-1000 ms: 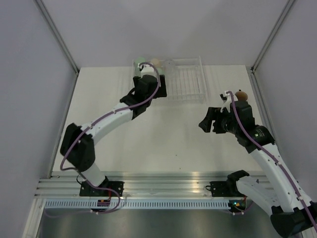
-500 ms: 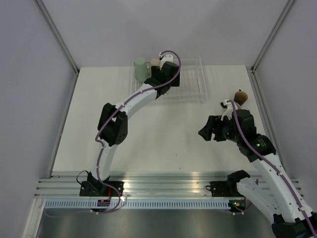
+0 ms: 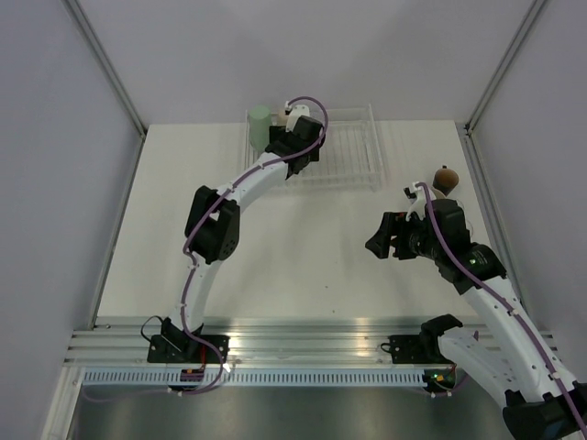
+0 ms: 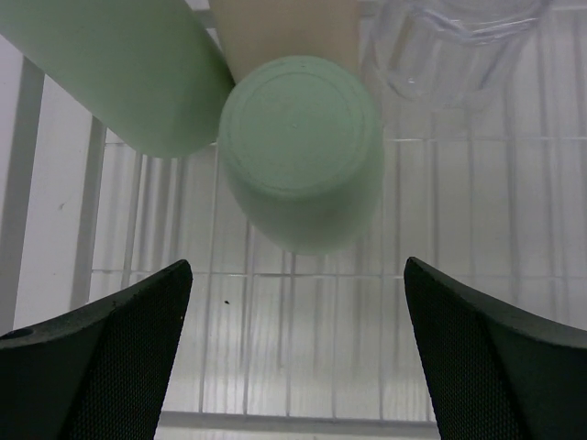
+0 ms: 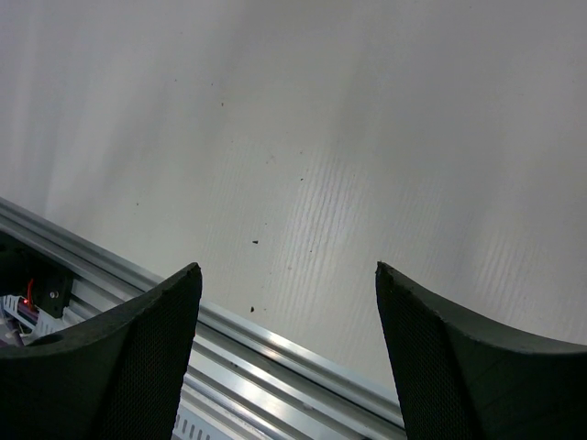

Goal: Unload the cups from the dish rack

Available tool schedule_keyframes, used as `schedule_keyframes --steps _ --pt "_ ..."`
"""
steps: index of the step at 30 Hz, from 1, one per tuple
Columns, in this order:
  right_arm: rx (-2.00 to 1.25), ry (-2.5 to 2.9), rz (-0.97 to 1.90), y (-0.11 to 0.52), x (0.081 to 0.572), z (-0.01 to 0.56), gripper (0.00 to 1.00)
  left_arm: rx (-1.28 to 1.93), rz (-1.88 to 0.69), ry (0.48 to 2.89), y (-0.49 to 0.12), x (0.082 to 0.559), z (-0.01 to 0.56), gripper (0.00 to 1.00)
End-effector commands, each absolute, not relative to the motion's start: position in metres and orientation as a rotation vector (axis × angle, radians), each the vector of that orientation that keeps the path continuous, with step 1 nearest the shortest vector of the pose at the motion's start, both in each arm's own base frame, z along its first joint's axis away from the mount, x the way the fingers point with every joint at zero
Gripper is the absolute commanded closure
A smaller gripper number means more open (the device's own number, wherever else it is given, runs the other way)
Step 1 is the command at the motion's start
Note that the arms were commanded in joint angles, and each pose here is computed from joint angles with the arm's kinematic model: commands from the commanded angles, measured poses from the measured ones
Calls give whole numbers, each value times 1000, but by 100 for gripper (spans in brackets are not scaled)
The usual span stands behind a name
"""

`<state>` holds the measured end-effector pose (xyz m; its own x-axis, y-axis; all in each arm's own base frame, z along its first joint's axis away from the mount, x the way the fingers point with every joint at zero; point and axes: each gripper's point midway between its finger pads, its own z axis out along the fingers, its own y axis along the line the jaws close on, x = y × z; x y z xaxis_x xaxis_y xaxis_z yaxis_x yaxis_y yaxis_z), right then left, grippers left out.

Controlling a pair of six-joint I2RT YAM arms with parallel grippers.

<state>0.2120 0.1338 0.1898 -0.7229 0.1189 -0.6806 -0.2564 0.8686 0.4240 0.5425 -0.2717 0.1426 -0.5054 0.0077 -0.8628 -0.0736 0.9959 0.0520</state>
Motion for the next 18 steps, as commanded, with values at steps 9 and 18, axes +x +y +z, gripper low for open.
schedule_keyframes --steps 9,18 --pt "-107 2276 666 137 215 192 22 0 11 1997 -270 604 139 0" --pt "-102 2283 666 137 214 190 26 13 -62 2009 -281 602 128 8"
